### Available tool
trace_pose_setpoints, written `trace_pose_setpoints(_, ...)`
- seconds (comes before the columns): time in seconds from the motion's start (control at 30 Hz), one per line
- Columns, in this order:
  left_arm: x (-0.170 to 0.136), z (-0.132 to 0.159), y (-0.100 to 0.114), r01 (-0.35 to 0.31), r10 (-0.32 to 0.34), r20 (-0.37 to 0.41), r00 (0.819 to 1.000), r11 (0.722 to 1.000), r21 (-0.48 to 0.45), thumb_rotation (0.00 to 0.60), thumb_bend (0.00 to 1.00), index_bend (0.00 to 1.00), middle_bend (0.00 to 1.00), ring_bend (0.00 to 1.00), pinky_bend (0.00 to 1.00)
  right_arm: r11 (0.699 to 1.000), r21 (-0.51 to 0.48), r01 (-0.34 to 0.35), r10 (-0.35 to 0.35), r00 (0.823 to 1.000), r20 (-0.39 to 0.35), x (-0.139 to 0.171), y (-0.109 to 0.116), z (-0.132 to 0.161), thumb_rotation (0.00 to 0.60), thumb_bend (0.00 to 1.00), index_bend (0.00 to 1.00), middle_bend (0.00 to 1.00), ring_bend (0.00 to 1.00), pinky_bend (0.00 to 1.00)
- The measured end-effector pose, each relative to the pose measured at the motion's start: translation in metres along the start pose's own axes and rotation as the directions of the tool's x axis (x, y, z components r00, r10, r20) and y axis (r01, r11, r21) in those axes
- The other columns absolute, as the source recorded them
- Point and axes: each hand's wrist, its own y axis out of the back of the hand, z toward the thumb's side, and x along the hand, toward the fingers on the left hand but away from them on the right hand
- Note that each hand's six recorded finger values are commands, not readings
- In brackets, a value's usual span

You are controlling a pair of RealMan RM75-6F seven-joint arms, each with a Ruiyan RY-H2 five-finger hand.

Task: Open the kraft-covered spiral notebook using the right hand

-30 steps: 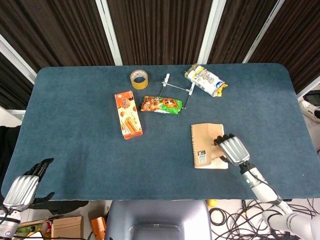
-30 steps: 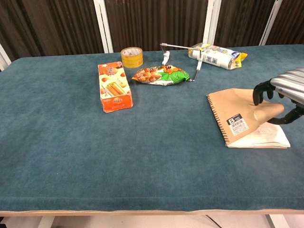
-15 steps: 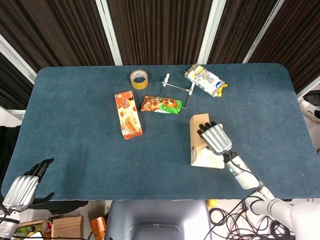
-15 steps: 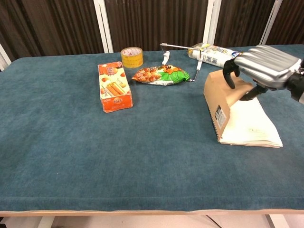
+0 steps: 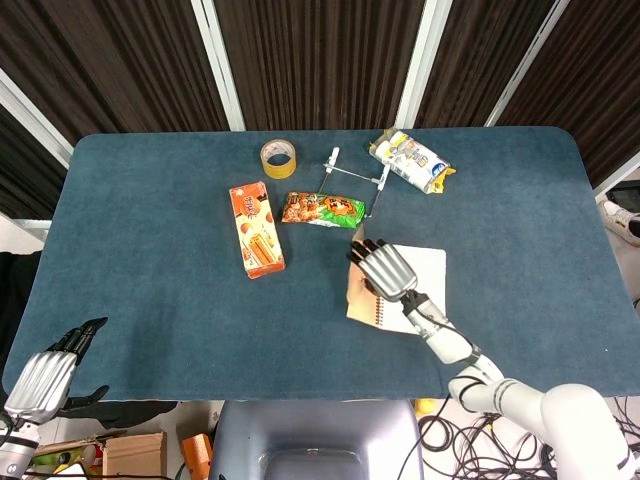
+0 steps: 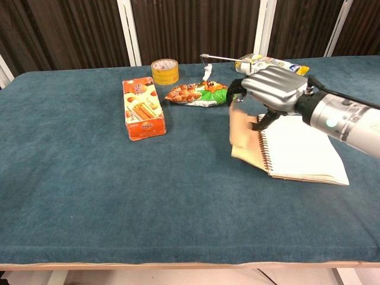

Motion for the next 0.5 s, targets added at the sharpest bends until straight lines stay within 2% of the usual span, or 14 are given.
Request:
trace_pose_setpoints(0.07, 0.0, 0.0, 0.0, 0.001, -0.001, 0.0, 1.0, 1.0, 0.0, 0.6, 0.21, 0.1, 0.12, 0.17, 0.41, 1.0, -0.019, -0.004, 0.004, 1.0, 0.003, -0.005, -0.003, 0.003, 0.6, 0.24, 0.0, 0.0, 0.0, 0.3)
trace_pose_setpoints(0.23, 0.0, 0.0, 0.0, 0.005, -0.005, 0.003, 1.0, 1.0, 0.0, 0.6, 0.21, 0.1, 0.12, 0.17, 0.41, 0.997, -0.072, -0.001, 0.001, 1.0, 0.007, -0.016, -0.01, 0.008, 0.6, 0.24, 0.0, 0.0, 0.0, 0.13)
trace_pose_setpoints(0.33, 0.0, 0.0, 0.0, 0.004, -0.004, 0.002, 1.0, 1.0, -0.003, 0.6, 0.21, 0.1, 0.12, 0.17, 0.41, 0.995, -0.092, 0.025, -0.025, 1.0, 0.0, -0.017, -0.008, 0.01, 0.6, 0.24, 0.0, 0.0, 0.0, 0.08)
trace_pose_setpoints(0.5, 0.001, -0.001, 0.0, 0.004, -0.004, -0.001, 1.0, 1.0, 0.0, 0.6, 0.21, 0.1, 0.12, 0.17, 0.41, 0.99, -0.105, 0.097, -0.098, 0.995, -0.007, -0.006, 0.006, 0.005, 0.6, 0.24, 0.0, 0.0, 0.0, 0.06)
